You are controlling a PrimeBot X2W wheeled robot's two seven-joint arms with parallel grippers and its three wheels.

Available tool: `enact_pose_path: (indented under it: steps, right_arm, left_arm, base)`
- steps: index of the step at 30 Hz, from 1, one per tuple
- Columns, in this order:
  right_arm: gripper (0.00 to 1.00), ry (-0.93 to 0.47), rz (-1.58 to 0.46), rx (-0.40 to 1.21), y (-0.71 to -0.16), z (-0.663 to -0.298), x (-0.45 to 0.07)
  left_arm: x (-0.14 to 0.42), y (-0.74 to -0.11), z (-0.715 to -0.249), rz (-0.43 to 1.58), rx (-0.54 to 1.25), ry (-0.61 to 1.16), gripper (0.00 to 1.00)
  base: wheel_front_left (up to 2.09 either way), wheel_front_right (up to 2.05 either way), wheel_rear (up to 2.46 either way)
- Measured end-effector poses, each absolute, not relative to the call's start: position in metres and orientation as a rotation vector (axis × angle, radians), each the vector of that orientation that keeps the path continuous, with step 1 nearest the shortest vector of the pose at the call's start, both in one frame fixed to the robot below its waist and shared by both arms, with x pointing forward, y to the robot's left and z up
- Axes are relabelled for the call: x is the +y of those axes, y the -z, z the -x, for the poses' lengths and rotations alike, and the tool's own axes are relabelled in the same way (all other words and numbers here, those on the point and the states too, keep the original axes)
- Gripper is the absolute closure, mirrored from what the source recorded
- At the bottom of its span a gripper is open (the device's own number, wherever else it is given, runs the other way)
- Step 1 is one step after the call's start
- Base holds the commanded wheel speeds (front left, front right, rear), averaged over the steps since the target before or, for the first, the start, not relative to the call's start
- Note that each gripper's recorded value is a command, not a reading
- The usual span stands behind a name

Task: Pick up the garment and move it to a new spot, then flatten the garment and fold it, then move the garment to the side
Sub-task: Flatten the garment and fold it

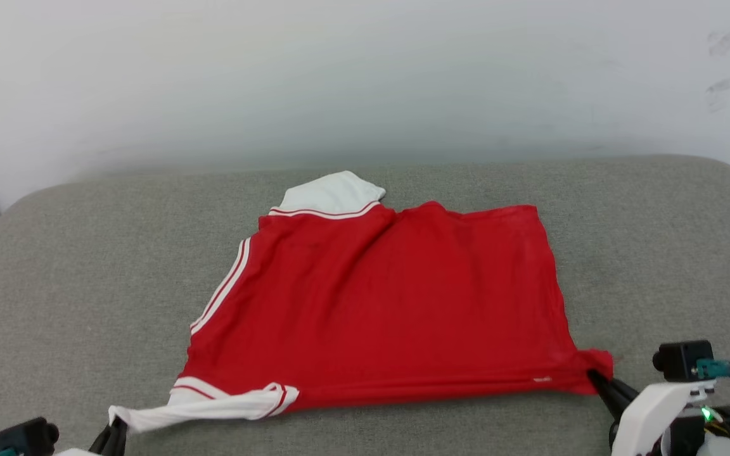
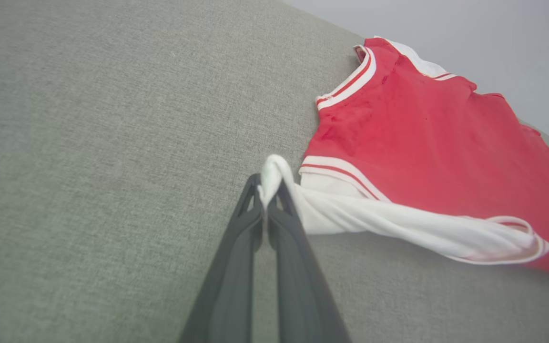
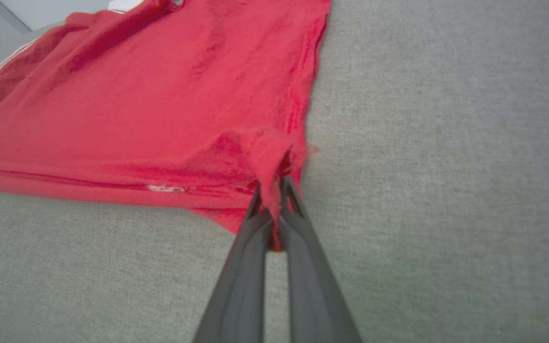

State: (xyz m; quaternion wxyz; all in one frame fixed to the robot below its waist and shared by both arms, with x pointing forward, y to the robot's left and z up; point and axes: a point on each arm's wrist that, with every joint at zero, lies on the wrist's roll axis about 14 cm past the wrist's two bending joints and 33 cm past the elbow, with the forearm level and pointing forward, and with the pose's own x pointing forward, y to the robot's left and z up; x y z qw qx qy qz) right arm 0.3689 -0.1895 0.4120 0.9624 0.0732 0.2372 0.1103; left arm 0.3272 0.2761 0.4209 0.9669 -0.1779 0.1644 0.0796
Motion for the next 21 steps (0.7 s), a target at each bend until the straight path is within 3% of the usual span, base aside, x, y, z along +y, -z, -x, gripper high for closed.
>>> enact_pose_path:
  steps: [9,14,21]
  right_arm:
    - [1.0,-0.193,-0.177,0.539,-0.398,-0.321,-0.195]
    - [1.0,-0.191,-0.17,0.513,-0.416,-0.326,-0.19]
    - [1.0,-0.175,-0.149,0.477,-0.436,-0.352,-0.186]
  left_arm:
    - [0.275,-0.435,-0.284,0.394,0.36,-0.213,1.0]
    - [0.264,-0.459,-0.298,0.366,0.321,-0.158,1.0]
    - [0.243,-0.489,-0.351,0.319,0.243,-0.055,1.0]
  base:
    - [0.0,0.0,0.0]
    - [0.0,0.0,0.0]
    - [0.0,0.0,0.0]
